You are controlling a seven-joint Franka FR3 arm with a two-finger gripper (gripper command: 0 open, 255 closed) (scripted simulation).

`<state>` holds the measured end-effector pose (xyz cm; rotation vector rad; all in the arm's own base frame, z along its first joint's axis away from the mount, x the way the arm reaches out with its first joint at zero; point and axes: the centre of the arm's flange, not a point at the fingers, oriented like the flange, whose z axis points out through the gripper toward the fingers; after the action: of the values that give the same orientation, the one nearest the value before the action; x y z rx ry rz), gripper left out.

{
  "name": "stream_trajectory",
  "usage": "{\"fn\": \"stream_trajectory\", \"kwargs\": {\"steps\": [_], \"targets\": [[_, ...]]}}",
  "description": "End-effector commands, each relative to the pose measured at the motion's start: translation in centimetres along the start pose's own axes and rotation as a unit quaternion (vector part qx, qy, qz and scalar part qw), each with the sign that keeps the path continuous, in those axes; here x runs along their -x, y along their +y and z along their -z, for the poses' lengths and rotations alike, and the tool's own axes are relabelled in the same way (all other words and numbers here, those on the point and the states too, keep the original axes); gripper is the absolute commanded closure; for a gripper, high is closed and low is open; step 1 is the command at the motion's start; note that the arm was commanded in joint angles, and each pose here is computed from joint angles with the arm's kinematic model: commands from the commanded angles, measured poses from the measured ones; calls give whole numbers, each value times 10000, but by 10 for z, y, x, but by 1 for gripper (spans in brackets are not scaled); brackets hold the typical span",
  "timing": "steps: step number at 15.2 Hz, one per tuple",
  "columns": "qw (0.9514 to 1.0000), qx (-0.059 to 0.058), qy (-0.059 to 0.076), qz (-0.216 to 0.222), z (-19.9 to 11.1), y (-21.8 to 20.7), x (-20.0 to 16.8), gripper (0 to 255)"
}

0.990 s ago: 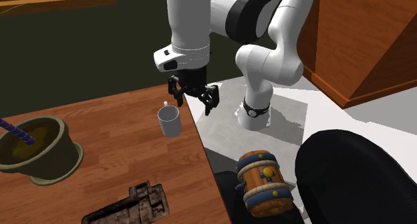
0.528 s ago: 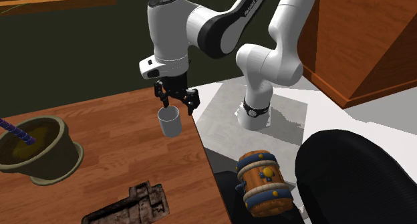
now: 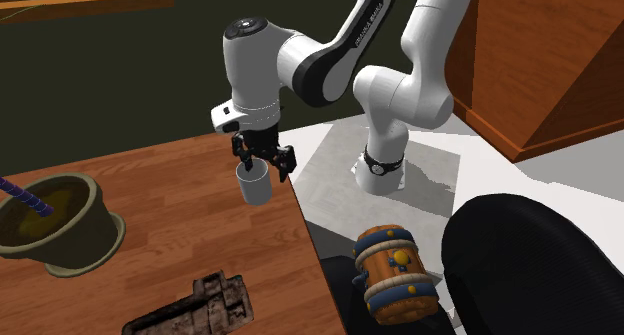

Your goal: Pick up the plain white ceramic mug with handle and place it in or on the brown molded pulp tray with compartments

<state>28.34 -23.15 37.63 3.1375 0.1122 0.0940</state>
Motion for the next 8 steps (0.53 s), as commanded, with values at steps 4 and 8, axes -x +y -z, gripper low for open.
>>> {"fn": "stream_trajectory", "kwargs": {"steps": [4,8], "targets": [[10000,1,2,-1,-5,1,0,0],[10000,1,2,-1,-5,1,0,255]]}}
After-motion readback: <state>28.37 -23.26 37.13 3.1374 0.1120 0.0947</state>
